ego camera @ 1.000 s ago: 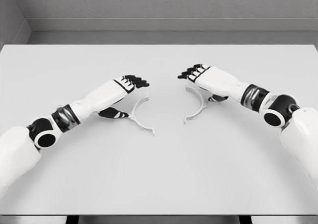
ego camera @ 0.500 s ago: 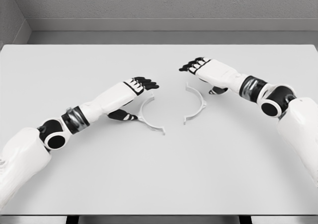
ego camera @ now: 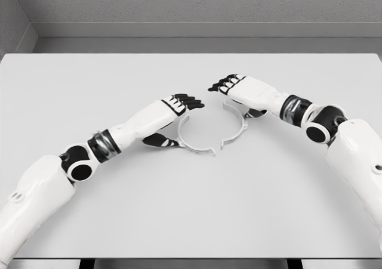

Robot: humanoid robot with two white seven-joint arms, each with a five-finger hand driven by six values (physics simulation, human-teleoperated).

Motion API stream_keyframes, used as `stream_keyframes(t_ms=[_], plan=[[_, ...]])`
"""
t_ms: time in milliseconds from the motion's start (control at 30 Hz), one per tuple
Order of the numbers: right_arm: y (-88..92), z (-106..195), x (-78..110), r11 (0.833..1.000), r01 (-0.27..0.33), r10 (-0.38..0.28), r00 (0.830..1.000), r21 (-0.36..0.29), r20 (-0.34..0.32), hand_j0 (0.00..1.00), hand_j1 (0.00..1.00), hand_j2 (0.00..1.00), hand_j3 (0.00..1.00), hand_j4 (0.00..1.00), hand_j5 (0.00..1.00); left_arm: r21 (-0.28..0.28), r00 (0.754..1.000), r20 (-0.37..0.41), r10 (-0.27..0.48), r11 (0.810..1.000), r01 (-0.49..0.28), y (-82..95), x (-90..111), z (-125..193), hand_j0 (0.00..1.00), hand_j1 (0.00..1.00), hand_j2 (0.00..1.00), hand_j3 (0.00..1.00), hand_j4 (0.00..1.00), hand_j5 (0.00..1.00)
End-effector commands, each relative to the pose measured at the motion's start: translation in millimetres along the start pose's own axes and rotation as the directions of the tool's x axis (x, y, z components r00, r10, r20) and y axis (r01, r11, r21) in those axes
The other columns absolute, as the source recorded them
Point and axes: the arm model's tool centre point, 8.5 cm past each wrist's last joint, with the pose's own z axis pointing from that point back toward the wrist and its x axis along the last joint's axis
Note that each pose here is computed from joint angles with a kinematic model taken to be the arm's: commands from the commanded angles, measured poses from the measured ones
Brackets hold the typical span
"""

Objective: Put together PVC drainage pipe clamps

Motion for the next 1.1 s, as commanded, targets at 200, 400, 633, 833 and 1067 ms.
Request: stream_keyframes(t_ms=[200, 400, 633, 833, 1067], plan=[[-2.8, -3.7, 8.3, 1.000, -0.003, 0.003, 1.000, -0.009, 0.022, 1.00, 1.00, 1.00, 1.00, 1.00, 1.00, 0.011, 1.000, -0.008, 0.000, 1.000, 0.000, 3.2, -2.6, -0.5, 1.00, 1.00, 1.00, 1.00, 1.00, 1.00], [-7.2, -4.4, 15.5, 1.000, -0.014, 0.015, 0.999, -0.021, 0.034, 1.00, 1.00, 1.00, 1.00, 1.00, 1.00, 0.002, 1.000, -0.030, 0.001, 1.000, -0.001, 2.3, -10.3, 2.8, 1.00, 1.00, 1.00, 1.00, 1.00, 1.00], [-7.0, -4.4, 19.3, 1.000, -0.016, 0.017, 0.999, -0.014, 0.042, 1.00, 1.00, 1.00, 1.00, 1.00, 1.00, -0.004, 1.000, -0.030, 0.007, 1.000, -0.007, -1.0, -10.1, 1.5, 1.00, 1.00, 1.00, 1.00, 1.00, 1.00], [-8.2, -4.5, 19.6, 1.000, -0.018, 0.019, 0.999, -0.016, 0.044, 1.00, 1.00, 1.00, 1.00, 1.00, 1.00, -0.004, 1.000, -0.023, 0.012, 1.000, -0.012, -3.3, -7.5, -1.5, 1.00, 1.00, 1.00, 1.00, 1.00, 1.00], [-17.2, -3.1, 20.3, 0.999, -0.030, 0.031, 0.998, -0.037, 0.046, 1.00, 1.00, 1.00, 1.00, 1.00, 1.00, -0.006, 1.000, -0.022, 0.014, 1.000, -0.014, -4.1, -7.1, -1.7, 1.00, 1.00, 1.00, 1.00, 1.00, 1.00]])
